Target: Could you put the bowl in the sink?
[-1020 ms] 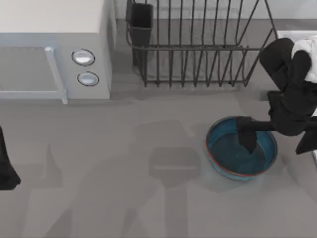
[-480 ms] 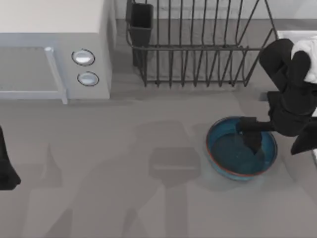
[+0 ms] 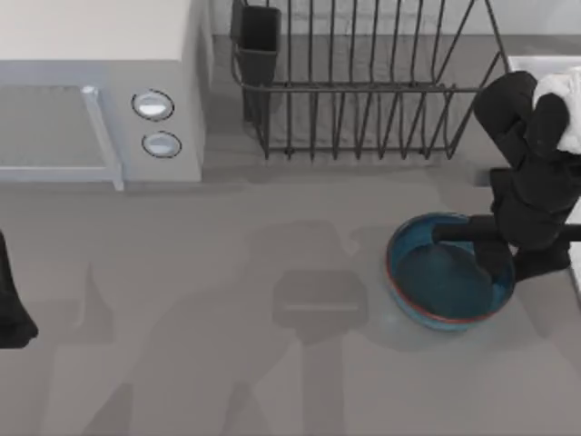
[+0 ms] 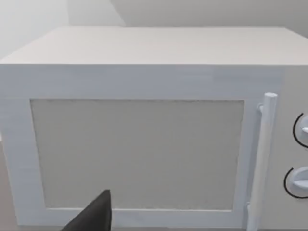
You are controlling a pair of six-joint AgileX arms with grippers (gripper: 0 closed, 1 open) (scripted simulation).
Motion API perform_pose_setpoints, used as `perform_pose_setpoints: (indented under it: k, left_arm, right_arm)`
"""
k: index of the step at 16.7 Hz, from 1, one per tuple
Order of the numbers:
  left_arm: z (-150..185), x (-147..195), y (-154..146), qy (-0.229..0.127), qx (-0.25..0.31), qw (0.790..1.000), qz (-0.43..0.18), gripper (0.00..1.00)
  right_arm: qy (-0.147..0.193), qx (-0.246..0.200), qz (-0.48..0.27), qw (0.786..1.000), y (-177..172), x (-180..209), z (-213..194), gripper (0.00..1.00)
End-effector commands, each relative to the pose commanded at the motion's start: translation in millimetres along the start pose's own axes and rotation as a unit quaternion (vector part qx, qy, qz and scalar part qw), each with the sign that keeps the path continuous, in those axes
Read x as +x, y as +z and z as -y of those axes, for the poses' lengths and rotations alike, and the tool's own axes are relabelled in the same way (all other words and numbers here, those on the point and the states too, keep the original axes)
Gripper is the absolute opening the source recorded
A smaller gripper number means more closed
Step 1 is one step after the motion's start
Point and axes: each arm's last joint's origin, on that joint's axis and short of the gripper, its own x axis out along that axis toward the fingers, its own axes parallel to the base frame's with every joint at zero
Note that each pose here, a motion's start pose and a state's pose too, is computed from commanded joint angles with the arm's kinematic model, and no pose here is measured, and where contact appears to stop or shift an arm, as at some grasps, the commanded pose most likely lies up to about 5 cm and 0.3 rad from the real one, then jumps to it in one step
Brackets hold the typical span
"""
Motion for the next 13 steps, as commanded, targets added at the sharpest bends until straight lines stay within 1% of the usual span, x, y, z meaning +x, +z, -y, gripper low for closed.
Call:
perform_pose_setpoints:
  k: [1, 10, 13]
  left_arm:
    - [0.0, 0.0, 0.0, 0.0, 0.0, 1.0, 0.0, 1.0]
    - [0.0, 0.0, 0.0, 0.0, 0.0, 1.0, 0.0, 1.0]
    - [0.0, 0.0, 0.0, 0.0, 0.0, 1.0, 0.0, 1.0]
  right_arm:
    - [0.0, 0.0, 0.0, 1.0, 0.0, 0.0, 0.0, 0.0]
    - [0.0, 0.0, 0.001, 1.0, 0.3, -1.4, 0.3, 0.0]
    - [0.001, 0.0, 0.003, 1.0, 6.6, -19.5, -2.6, 0.0]
